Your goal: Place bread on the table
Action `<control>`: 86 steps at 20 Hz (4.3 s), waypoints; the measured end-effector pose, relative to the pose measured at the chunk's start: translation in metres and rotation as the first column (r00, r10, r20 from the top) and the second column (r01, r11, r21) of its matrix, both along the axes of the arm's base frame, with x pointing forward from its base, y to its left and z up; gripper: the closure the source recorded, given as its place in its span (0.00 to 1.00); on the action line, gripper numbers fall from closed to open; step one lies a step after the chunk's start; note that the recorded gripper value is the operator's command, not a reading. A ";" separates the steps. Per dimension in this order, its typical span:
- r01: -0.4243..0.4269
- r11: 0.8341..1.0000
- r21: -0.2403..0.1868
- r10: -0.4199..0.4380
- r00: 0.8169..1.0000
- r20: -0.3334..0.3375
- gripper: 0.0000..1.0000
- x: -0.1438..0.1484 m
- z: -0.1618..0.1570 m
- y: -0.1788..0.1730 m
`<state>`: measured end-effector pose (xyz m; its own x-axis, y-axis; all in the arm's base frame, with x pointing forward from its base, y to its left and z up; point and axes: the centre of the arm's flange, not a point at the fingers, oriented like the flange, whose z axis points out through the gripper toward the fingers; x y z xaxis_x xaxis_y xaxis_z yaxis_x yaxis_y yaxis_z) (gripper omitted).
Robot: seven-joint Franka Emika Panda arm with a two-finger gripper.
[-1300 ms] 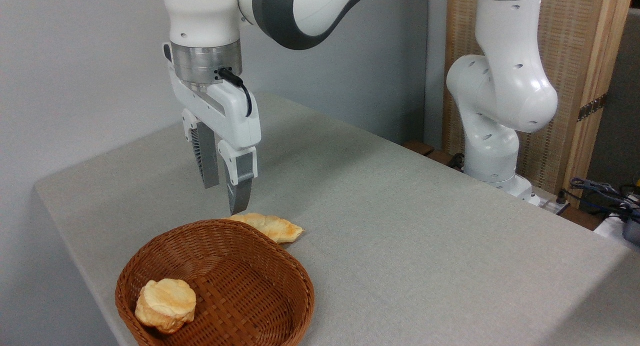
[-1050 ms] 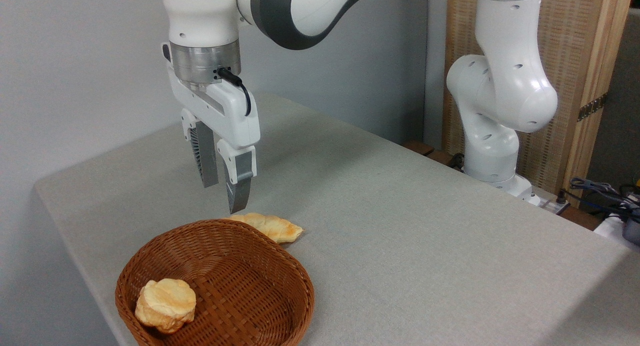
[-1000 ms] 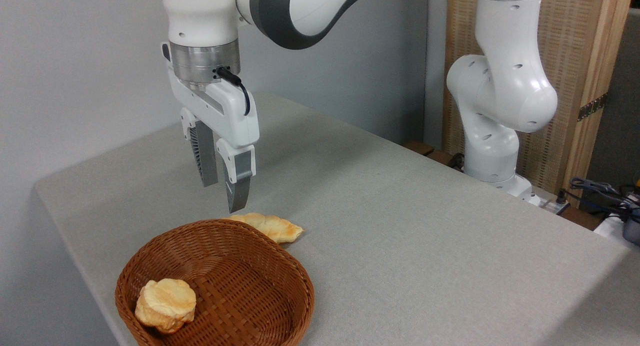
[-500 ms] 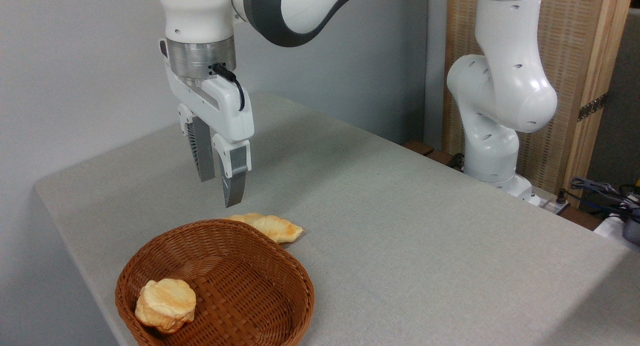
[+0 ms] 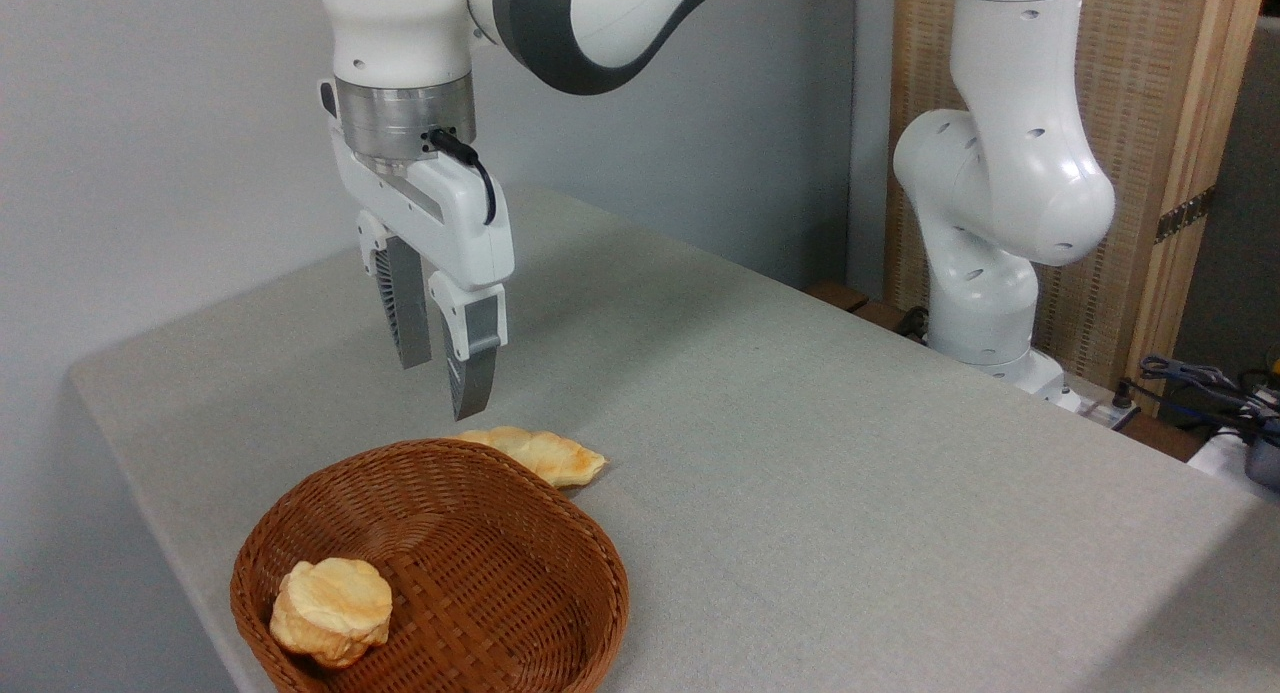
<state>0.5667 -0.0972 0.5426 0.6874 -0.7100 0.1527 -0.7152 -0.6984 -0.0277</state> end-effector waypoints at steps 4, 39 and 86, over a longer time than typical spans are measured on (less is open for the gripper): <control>-0.037 0.999 -0.003 0.037 0.999 0.018 0.00 0.003 0.010 0.021; -0.099 0.995 0.021 0.092 0.970 0.223 0.00 0.090 -0.114 0.032; -0.059 0.998 0.011 0.060 0.985 -0.163 0.52 -0.036 -0.027 0.048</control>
<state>0.5308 -0.0491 0.5157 0.7441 -0.6674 0.0311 -0.6674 -0.7402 0.0817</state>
